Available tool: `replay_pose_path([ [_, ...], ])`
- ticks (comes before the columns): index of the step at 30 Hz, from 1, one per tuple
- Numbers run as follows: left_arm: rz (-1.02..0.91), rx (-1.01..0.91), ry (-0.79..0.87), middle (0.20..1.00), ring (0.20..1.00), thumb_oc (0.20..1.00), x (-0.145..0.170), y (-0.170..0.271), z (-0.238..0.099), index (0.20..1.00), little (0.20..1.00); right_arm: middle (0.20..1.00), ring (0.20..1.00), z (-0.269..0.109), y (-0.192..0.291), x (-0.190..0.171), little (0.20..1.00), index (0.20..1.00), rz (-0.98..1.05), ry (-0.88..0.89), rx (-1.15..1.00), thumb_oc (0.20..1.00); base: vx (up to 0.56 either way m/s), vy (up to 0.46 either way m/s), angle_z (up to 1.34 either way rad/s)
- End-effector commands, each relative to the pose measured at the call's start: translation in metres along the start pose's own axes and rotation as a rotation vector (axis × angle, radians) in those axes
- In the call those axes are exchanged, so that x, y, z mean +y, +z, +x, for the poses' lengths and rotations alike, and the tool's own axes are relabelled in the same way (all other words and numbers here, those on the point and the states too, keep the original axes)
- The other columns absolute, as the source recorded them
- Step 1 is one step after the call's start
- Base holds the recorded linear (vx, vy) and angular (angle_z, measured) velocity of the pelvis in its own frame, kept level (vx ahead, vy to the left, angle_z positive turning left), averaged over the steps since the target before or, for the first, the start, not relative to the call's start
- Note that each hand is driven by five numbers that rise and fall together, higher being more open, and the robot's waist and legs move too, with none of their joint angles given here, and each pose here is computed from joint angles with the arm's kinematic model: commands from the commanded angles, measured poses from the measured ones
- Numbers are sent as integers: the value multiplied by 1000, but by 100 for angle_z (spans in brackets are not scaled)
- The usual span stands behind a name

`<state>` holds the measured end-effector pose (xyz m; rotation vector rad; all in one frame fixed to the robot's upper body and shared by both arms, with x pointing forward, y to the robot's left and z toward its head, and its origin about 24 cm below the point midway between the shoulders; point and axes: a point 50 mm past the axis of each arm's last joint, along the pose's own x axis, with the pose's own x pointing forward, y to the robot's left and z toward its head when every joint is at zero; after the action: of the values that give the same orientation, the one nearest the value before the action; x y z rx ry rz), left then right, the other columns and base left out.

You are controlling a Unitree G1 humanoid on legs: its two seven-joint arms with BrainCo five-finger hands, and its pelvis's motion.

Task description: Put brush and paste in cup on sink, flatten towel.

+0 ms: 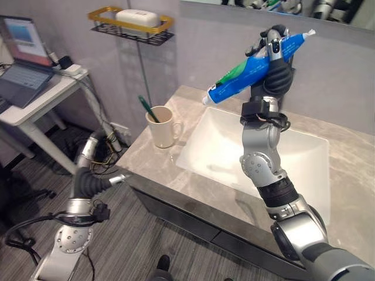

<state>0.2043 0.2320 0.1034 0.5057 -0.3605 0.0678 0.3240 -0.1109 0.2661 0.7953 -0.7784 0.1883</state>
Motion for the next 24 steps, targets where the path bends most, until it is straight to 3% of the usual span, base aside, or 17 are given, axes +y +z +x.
replay_pose_path([
  [1, 2, -35, -134, 1000, 1000, 1000, 2, 6, 6, 1000, 1000, 200, 200, 29, 33, 35, 200, 200, -63, 156, -166, 200, -7, 21, 19],
  [10, 103, 276, -372, 1000, 1000, 1000, -11, -52, -31, 1000, 1000, 200, 200, 37, 30, 35, 200, 200, -149, 180, -137, 200, -9, 31, 17],
  [14, 127, 353, -392, 1000, 1000, 1000, -9, -67, -42, 1000, 1000, 200, 200, 42, 23, 29, 200, 200, -197, 161, -102, 200, 0, 32, 4],
  [24, 134, 367, -438, 1000, 1000, 1000, -15, -71, -43, 1000, 1000, 200, 200, 49, 12, 19, 200, 200, -225, 85, -61, 200, 1, 20, 5],
])
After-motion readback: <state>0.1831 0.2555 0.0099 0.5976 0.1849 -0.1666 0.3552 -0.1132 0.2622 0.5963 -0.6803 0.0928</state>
